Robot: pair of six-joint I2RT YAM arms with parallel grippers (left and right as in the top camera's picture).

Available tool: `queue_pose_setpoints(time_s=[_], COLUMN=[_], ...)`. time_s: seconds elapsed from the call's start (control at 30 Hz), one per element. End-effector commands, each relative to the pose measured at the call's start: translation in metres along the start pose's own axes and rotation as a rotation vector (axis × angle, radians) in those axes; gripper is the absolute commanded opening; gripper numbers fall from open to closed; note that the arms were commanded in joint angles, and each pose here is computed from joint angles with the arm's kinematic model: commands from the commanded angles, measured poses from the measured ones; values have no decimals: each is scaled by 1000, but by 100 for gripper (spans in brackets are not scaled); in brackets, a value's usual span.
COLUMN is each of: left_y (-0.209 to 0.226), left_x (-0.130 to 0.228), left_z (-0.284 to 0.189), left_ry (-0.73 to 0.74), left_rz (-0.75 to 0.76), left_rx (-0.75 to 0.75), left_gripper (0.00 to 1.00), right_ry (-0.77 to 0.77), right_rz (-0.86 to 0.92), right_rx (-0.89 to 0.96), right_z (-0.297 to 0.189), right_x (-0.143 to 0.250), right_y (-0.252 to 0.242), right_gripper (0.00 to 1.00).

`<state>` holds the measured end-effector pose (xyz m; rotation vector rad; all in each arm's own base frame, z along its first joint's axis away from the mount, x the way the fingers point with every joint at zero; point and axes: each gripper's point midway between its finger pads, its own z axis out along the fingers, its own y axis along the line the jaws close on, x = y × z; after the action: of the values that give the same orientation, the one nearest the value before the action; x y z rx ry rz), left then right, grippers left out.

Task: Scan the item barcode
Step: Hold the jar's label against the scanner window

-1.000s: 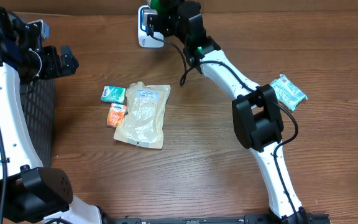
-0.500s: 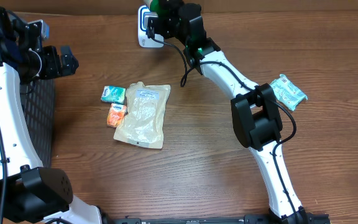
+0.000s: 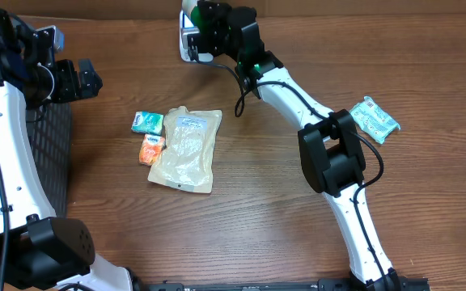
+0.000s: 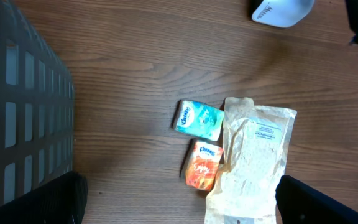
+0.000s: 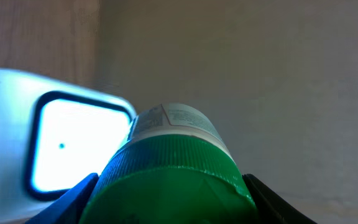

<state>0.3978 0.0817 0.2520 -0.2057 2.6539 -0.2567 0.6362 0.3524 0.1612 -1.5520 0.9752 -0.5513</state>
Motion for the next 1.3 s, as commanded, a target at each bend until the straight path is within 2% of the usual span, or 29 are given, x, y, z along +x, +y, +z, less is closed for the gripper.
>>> queue_pose_setpoints(time_s=[0.0,0.4,1.0,1.27], left_y=[-4,-4,-4,-4], left_x=[-6,-6,-6,-6], left_z=[-16,-16,-16,-16], left_ry=[-47,-47,-47,-47], left_rz=[4,4,4,4], left_rx=[2,2,2,2], left_gripper=[100,99,100,100], right_ry=[-13,-15,-29,-35], right_rz=[-89,-109,-127,-128], right_rx=[8,26,173,178], right_z=[0,0,-9,-11], right_x=[-6,-7,-18,-24], right_y=[-6,-10,-56,-61], right_gripper=[40,40,40,40])
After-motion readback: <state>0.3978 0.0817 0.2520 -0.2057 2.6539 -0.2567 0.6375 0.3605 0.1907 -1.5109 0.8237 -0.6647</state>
